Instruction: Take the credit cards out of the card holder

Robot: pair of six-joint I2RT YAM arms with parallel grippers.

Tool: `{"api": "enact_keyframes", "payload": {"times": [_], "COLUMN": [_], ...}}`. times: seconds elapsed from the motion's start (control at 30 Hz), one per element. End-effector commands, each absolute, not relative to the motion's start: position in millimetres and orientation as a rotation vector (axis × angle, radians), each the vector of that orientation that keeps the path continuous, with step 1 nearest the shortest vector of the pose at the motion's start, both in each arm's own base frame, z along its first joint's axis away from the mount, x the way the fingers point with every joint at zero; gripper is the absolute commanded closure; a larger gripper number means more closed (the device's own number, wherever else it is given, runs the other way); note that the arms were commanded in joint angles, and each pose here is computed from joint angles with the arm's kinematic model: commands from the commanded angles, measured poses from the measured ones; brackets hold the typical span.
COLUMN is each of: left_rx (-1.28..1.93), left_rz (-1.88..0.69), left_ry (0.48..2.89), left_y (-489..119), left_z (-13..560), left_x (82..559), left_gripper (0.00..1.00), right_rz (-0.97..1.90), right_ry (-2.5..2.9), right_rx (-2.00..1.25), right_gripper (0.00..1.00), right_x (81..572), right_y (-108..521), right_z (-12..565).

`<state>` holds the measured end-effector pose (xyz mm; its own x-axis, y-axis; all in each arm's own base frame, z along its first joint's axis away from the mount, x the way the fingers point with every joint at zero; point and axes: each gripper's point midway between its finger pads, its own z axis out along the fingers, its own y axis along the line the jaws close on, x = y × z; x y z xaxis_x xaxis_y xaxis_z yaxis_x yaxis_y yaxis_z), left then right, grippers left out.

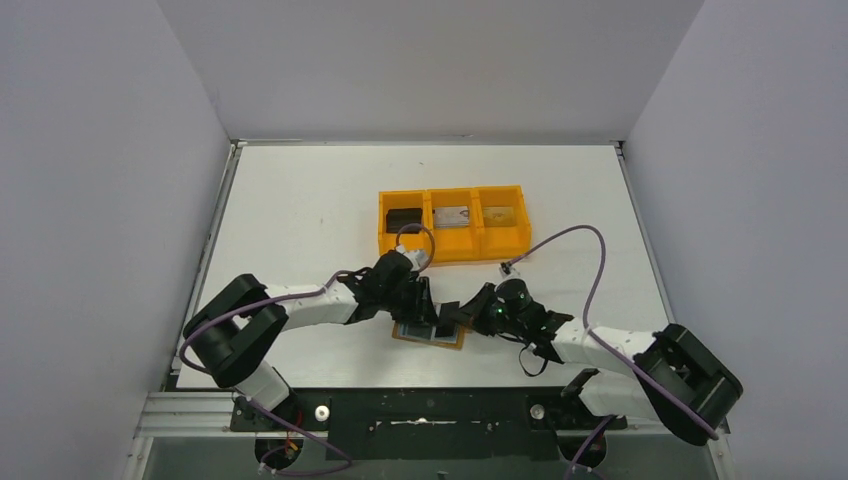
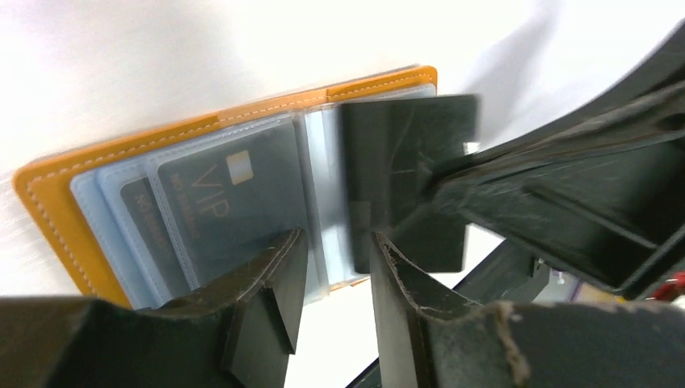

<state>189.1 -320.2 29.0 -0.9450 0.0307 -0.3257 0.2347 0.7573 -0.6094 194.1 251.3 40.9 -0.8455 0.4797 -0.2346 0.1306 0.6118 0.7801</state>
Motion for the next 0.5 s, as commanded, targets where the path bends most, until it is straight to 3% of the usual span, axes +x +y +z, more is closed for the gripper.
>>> {"api": "enact_keyframes", "payload": {"times": [0.0,0.27,0.47], "left_rx": [0.165,0.132,-0.122], "left_rz": [-0.871,-0.902,-0.750], "left_ry": [2.620,2.415,2.352], "left_y": [-300,-284,-186], "left_z": [44,119,136], "left_x": [203,235,268], "left_gripper": [0.64,0.50,0.35], "right_rz": [0.913,0.812,0.635], "right_ry": [2.399,2.307,2.159], "right_rx": [0.427,0.215,-0.116], "right_gripper": [1.00,1.00,1.00], "right_x": [206,226,273], "right_y": [224,210,227], "right_z": [58,114,167]}}
